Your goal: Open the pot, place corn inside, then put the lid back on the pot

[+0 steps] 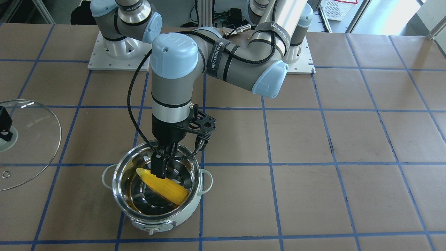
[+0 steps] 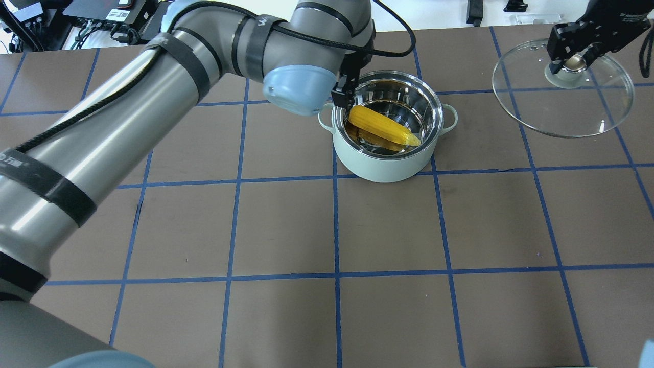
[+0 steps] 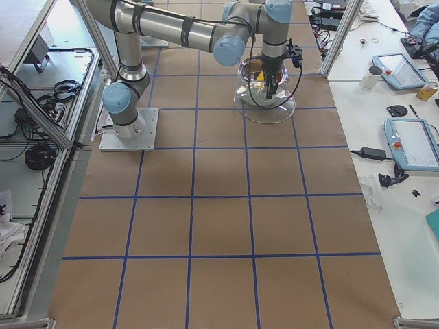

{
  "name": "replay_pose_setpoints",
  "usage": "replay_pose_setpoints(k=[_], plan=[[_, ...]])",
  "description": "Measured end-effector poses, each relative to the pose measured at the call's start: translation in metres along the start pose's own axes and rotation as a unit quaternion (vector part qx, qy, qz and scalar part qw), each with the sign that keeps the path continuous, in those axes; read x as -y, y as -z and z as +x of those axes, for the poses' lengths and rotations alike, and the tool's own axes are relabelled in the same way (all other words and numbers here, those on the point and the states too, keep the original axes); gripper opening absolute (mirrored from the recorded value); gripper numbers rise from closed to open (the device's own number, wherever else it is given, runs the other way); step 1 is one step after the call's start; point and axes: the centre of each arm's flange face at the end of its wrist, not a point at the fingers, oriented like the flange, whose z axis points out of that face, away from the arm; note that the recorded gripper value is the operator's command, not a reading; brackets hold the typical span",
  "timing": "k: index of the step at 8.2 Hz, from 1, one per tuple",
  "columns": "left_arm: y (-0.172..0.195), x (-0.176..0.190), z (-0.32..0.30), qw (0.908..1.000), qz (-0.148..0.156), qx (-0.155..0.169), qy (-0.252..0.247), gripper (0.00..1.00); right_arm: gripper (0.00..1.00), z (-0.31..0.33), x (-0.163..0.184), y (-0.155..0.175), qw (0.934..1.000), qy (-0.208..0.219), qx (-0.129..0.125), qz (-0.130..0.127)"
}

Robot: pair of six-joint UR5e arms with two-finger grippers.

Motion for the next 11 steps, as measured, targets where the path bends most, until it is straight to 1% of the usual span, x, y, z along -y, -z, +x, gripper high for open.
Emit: replay_pose_setpoints(k=[1, 2, 3, 4, 5, 6, 7, 8, 9, 11], plan=[[0.015, 0.036, 0.003, 0.9993, 0.008, 0.003, -0.038, 1.00, 0.23, -0.023, 0.005, 0.001, 0.9999, -0.011, 0.001, 0.005], [0.031, 0.081, 0.004, 0.9962, 0.017, 0.009, -0.085, 1.00, 0.24, -0.045, 0.009, 0.001, 0.9996, -0.025, 0.003, 0.013], [0.047, 0.120, 0.002, 0.9899, 0.026, 0.013, -0.139, 1.00, 0.24, -0.067, 0.015, 0.000, 0.9990, -0.039, 0.004, 0.022], [0.063, 0.149, 0.000, 0.9793, 0.034, 0.013, -0.199, 1.00, 0.24, -0.093, 0.019, 0.000, 0.9985, -0.047, 0.006, 0.029], [0.077, 0.169, -0.003, 0.9650, 0.042, 0.014, -0.258, 1.00, 0.24, -0.117, 0.021, 0.000, 0.9974, -0.063, 0.008, 0.035], [0.091, 0.185, -0.008, 0.9486, 0.055, 0.024, -0.311, 1.00, 0.24, -0.144, 0.023, -0.002, 0.9961, -0.077, 0.012, 0.042], [0.106, 0.201, -0.017, 0.9332, 0.069, 0.046, -0.350, 1.00, 0.24, -0.177, 0.027, -0.007, 0.9947, -0.090, 0.019, 0.048], [0.125, 0.215, -0.028, 0.9200, 0.073, 0.069, -0.379, 1.00, 0.24, -0.209, 0.033, -0.017, 0.9930, -0.103, 0.029, 0.049], [0.145, 0.225, -0.041, 0.9052, 0.069, 0.088, -0.410, 1.00, 0.24, -0.238, 0.039, -0.029, 0.9920, -0.110, 0.039, 0.048], [0.172, 0.235, -0.064, 0.8680, 0.051, 0.118, -0.480, 1.00, 0.24, -0.267, 0.044, -0.049, 0.9912, -0.116, 0.047, 0.042]])
